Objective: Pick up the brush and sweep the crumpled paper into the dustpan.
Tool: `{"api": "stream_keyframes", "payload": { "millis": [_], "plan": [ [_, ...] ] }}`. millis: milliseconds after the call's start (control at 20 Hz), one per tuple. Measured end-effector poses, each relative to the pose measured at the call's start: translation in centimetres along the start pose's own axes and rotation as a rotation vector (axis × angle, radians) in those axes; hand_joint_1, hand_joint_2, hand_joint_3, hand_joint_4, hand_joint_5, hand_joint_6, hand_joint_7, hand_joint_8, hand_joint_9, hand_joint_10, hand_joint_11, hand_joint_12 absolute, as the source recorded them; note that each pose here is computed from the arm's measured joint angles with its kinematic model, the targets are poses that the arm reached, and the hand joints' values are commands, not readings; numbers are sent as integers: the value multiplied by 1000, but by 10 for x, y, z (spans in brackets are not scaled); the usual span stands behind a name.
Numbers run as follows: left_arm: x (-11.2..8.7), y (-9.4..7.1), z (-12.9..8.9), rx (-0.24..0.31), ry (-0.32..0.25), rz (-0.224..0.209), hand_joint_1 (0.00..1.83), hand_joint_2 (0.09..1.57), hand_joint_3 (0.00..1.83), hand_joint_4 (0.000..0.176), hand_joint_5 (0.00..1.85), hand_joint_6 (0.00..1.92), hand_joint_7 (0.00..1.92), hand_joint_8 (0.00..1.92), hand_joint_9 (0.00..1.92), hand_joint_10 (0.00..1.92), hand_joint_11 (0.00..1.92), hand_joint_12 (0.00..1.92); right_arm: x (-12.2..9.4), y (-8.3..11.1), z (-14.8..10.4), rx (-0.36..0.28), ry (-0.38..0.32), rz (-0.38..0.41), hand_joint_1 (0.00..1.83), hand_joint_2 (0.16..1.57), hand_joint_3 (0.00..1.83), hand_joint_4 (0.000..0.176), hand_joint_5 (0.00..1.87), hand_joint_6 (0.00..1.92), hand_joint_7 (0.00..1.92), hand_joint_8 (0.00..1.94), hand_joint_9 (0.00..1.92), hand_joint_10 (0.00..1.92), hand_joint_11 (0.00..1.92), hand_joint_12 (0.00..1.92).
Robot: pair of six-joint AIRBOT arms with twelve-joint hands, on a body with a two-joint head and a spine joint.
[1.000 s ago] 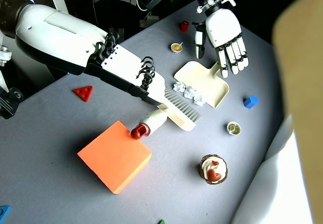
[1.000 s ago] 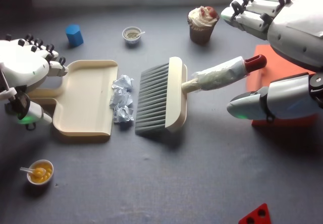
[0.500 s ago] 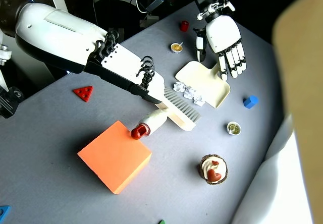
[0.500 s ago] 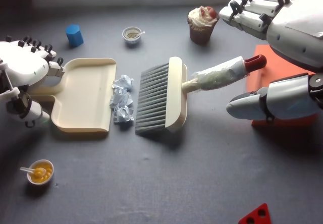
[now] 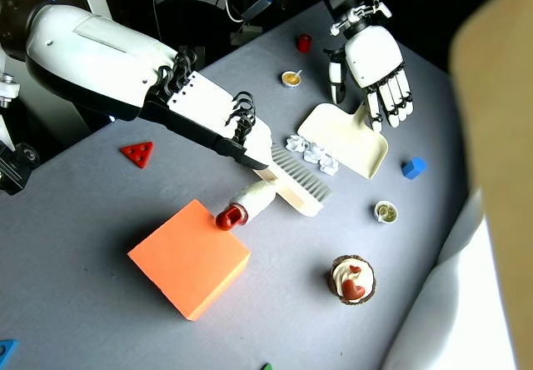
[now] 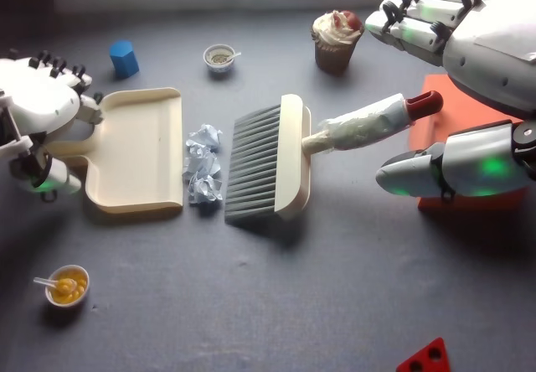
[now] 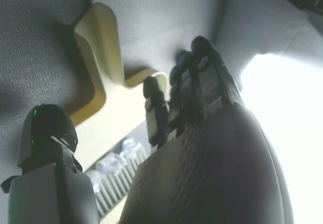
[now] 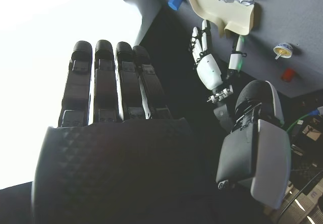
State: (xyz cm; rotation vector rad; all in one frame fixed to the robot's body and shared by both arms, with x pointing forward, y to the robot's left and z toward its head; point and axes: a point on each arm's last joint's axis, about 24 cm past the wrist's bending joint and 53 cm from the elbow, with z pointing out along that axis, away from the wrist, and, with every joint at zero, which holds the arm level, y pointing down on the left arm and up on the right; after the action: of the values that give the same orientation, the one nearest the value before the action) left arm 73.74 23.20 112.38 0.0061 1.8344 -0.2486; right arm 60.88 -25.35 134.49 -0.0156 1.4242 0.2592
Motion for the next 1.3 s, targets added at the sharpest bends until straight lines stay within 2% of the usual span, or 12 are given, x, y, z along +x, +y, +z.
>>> {"api": "stream_keyframes", "payload": {
  "millis": [100, 150, 250, 350, 500, 600, 700, 900, 950, 1300],
  "plan": [
    [-2, 1, 0, -5, -7, -3, 852, 1055, 0, 72, 443, 10, 126, 4, 123, 1, 115, 138, 0, 0, 0, 1, -1, 2, 0, 956, 1, 0, 131, 6, 139, 9, 153, 10, 149, 12],
    [-3, 4, 1, -11, -8, -8, 814, 1058, 0, 84, 411, 2, 124, 2, 120, 0, 109, 136, -1, -1, 0, 4, -2, 5, 0, 960, 3, 0, 139, 9, 143, 9, 158, 11, 159, 16],
    [-5, 9, 1, -29, -19, -14, 806, 1068, 4, 81, 388, 0, 99, 0, 91, 0, 96, 132, -1, -2, 0, 9, -5, 5, 0, 951, 0, 0, 157, 14, 160, 14, 163, 11, 161, 16],
    [-5, 14, 1, -44, -20, -25, 792, 1069, 3, 91, 373, 0, 95, 0, 95, 2, 86, 130, -1, -2, 0, 9, -5, 6, 0, 944, 0, 0, 153, 9, 153, 8, 154, 5, 152, 12],
    [-4, 19, 0, -61, -22, -41, 818, 1054, 0, 93, 386, 4, 110, 6, 105, 9, 98, 137, -1, -3, 0, 11, -6, 7, 0, 955, 1, 0, 170, 13, 170, 12, 177, 13, 176, 21],
    [-4, 23, 0, -78, -24, -55, 837, 1047, 0, 83, 393, 6, 110, 4, 97, 4, 97, 138, -1, -2, 0, 11, -6, 7, 0, 952, 0, 0, 166, 8, 171, 10, 178, 10, 176, 20],
    [-1, 29, -1, -100, -22, -55, 822, 1053, 0, 93, 387, 2, 102, 1, 96, 2, 88, 137, -1, -3, 0, 11, -6, 7, 0, 957, 1, 0, 160, 4, 161, 3, 166, 3, 162, 14],
    [8, 38, -3, -131, -2, -58, 827, 1049, 0, 87, 410, 13, 121, 12, 112, 7, 100, 149, -1, -3, 0, 11, -6, 7, 0, 956, 1, 0, 139, 1, 139, 1, 158, 1, 163, 13],
    [9, 39, -3, -138, -1, -59, 822, 1046, 0, 91, 397, 6, 107, 5, 102, 2, 92, 147, -2, -3, 0, 12, -7, 7, 0, 957, 1, 0, 141, 2, 142, 3, 160, 2, 159, 11],
    [22, 25, 2, -125, 16, -60, 814, 1042, 0, 79, 435, 10, 153, 10, 144, 8, 125, 174, -2, -3, 0, 12, -7, 7, 0, 956, 1, 0, 127, 8, 122, 7, 135, 7, 130, 7]
  ]
}}
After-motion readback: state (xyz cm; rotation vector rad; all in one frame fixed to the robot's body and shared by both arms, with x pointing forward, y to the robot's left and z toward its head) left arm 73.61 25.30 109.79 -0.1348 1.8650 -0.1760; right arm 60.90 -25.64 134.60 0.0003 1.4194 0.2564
